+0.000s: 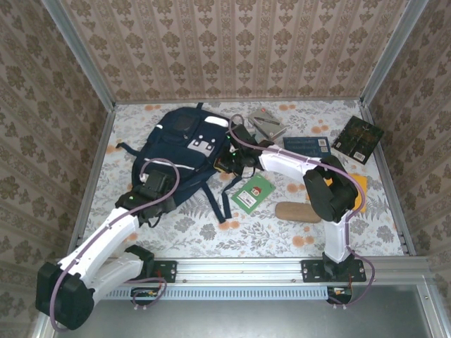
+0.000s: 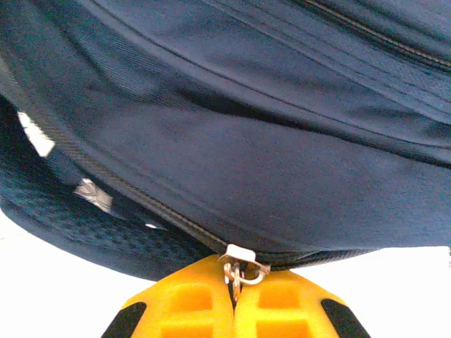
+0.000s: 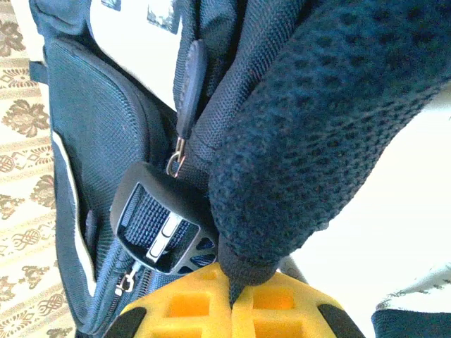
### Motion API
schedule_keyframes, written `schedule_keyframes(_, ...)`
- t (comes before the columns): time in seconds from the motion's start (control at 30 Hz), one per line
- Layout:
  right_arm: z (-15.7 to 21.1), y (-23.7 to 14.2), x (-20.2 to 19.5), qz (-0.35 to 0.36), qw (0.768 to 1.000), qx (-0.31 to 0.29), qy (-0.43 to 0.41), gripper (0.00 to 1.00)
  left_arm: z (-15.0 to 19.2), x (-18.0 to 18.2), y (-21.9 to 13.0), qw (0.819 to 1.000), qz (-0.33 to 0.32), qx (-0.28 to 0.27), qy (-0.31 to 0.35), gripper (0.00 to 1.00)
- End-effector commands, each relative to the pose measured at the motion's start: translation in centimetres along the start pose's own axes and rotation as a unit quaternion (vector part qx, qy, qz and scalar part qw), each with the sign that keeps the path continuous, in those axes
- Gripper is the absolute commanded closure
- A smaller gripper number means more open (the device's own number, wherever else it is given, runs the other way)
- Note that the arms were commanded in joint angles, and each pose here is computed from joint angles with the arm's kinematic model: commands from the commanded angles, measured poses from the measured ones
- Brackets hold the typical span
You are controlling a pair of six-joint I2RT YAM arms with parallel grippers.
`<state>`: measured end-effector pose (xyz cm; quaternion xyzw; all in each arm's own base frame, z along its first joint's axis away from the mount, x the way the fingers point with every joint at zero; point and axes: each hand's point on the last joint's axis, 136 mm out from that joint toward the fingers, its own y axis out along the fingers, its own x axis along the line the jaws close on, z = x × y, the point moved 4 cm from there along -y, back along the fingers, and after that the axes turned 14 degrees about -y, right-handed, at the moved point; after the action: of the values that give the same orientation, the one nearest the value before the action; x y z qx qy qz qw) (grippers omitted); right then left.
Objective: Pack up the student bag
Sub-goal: Unzip the student bag at the middle-left of the table.
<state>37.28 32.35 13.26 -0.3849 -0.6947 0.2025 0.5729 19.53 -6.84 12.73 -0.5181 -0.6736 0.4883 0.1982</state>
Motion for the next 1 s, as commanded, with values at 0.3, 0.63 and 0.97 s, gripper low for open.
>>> schedule_keyframes(0.3,-8.5,-0.8,-2.1,0.075,0.992,-0.044,-0.094,0.80,-1.4,-2.1,0.0,0.996,0.093,-0.001,0.008,1.00)
schedule_keyframes(0.63,-3.6,-4.1,-0.3,0.053,0.997,-0.031,-0.049,0.55,1.7,-8.5,-1.1,0.965,0.237,0.032,0.110,1.00)
schedule_keyframes(0.97,3.9,-2.8,1.3,0.045,0.999,0.015,-0.017,0.51,3.9,-11.5,-0.7,0.950,0.259,0.059,0.163,1.00)
